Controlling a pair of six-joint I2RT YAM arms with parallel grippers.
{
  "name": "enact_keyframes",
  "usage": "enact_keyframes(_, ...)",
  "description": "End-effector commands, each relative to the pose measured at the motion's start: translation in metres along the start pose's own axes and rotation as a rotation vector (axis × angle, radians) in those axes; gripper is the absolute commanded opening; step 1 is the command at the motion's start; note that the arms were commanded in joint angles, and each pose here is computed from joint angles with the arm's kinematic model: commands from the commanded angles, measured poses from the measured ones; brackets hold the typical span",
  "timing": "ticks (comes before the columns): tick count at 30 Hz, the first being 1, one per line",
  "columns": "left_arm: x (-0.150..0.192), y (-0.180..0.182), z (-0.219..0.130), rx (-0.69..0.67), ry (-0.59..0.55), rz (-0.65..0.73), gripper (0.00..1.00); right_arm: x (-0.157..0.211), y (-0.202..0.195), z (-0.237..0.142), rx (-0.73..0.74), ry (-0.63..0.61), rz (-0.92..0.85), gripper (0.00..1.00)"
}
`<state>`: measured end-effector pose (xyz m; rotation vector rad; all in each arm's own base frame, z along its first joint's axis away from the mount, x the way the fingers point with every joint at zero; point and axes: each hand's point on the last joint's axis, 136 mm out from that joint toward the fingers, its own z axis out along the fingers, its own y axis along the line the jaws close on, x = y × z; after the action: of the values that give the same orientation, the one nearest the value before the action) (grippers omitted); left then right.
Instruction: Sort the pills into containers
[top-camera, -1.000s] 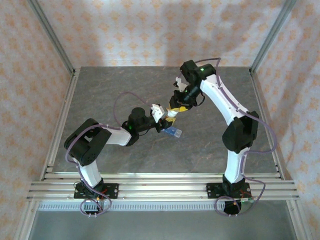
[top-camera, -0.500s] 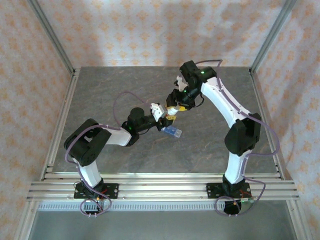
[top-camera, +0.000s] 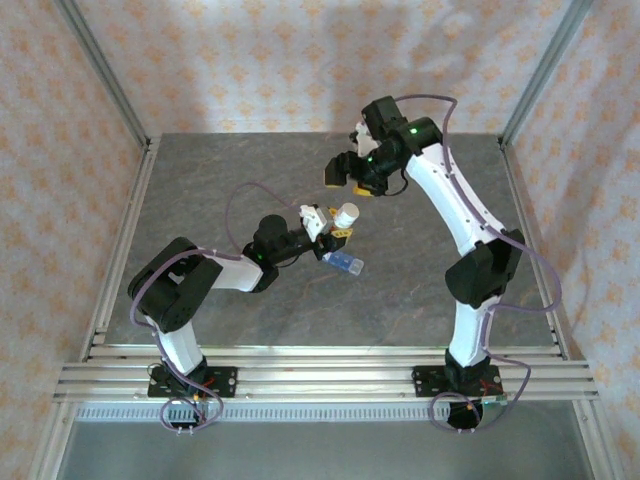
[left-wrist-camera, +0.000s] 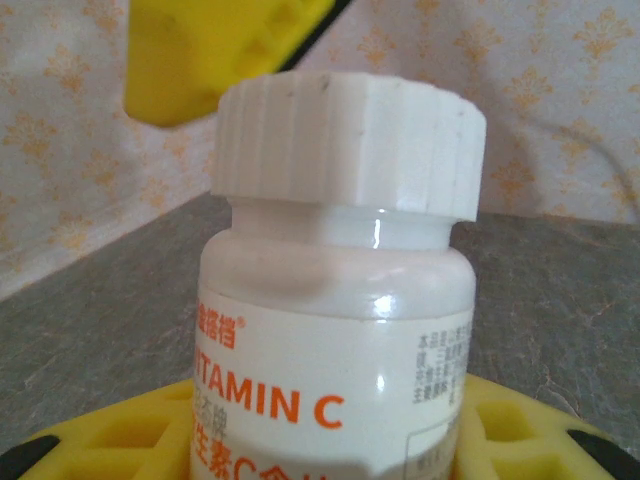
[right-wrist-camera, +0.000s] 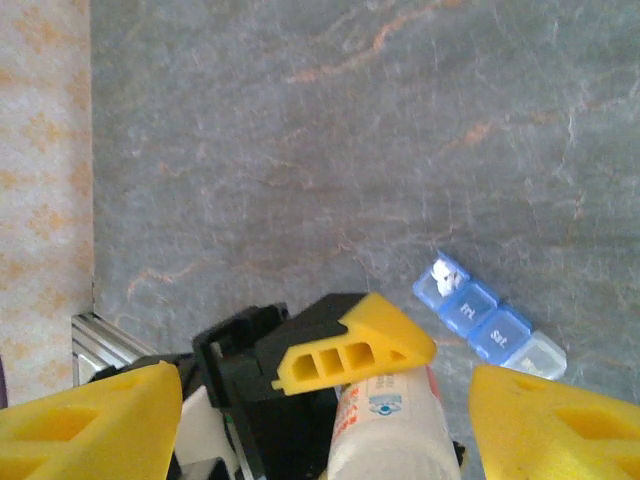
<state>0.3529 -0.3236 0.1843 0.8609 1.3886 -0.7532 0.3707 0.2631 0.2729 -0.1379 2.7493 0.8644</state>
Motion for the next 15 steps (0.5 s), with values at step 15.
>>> enact_keyframes(15,-0.069,-0.010,-0.001,0.123,-0.187,-0.149,0.00,0.013,-0.011,-0.075,0.013,-0.175,-0.289,0.70)
